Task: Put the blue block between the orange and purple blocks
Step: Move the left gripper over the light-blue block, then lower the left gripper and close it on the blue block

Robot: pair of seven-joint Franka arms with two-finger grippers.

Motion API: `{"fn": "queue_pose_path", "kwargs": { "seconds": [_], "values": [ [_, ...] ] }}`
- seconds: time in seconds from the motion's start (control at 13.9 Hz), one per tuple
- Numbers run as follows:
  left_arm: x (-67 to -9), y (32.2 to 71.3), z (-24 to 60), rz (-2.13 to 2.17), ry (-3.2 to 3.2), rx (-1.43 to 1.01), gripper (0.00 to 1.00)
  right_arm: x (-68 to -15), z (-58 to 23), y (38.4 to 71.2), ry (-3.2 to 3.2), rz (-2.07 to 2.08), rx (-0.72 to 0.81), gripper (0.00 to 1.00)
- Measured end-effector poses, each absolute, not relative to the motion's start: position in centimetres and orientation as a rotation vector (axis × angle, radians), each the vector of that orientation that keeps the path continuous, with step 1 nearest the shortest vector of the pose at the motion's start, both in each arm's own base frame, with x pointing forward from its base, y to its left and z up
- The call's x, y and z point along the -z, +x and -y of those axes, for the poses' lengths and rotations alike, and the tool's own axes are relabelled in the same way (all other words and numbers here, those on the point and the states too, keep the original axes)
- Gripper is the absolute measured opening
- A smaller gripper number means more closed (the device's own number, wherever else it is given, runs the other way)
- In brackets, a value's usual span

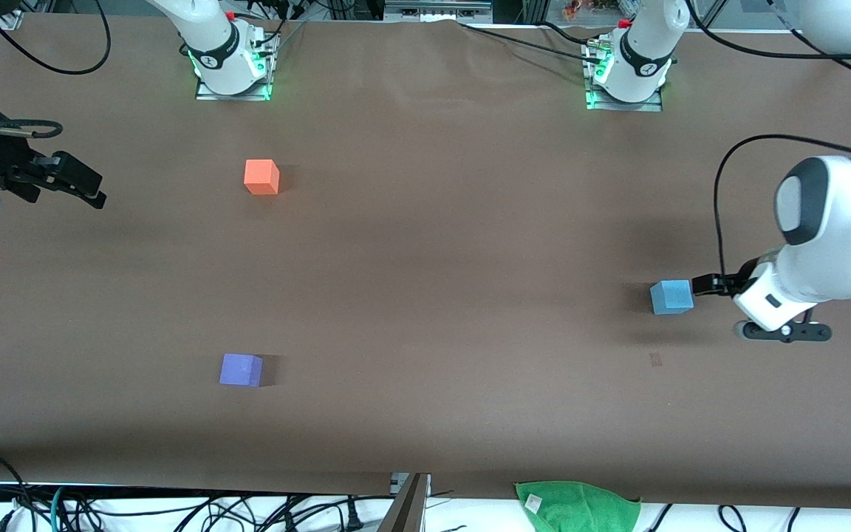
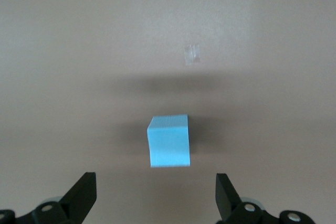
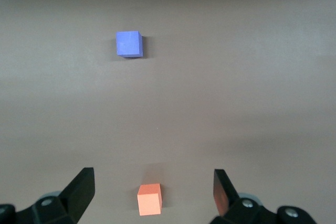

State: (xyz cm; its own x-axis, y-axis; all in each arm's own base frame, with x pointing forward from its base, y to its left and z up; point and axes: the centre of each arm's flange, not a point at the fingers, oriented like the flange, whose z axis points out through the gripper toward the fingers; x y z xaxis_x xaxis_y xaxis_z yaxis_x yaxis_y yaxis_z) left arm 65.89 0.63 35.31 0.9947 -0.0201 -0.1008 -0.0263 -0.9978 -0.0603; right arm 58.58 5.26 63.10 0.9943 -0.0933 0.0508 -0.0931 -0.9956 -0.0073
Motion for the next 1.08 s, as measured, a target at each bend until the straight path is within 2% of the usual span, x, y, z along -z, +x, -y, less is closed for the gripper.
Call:
{"fn": "queue_pose_path", "kwargs": {
  "seconds": [0.22, 0.43, 1.01, 1.08],
  "values": [
    [-28.6, 63.9, -0.5, -0.061, -3.084, -0.031, 1.0, -63.1, -5.3, 58.6, -3.132, -0.147, 0.081, 1.0],
    [-24.2, 62.4, -0.4, -0.088, -3.086, -0.034, 1.0, -63.1, -5.3, 58.6, -3.132, -0.146, 0.082, 1.0],
    [-18.9, 61.7, -1.2, -0.15, -3.047, -0.11, 1.0, -63.1, -5.3, 58.6, -3.131, -0.146, 0.089, 1.0],
    [-18.2, 61.5, -1.2, -0.145, -3.047, -0.123, 0.91, -63.1, -5.3, 58.6, -3.131, -0.146, 0.089, 1.0]
  ]
}}
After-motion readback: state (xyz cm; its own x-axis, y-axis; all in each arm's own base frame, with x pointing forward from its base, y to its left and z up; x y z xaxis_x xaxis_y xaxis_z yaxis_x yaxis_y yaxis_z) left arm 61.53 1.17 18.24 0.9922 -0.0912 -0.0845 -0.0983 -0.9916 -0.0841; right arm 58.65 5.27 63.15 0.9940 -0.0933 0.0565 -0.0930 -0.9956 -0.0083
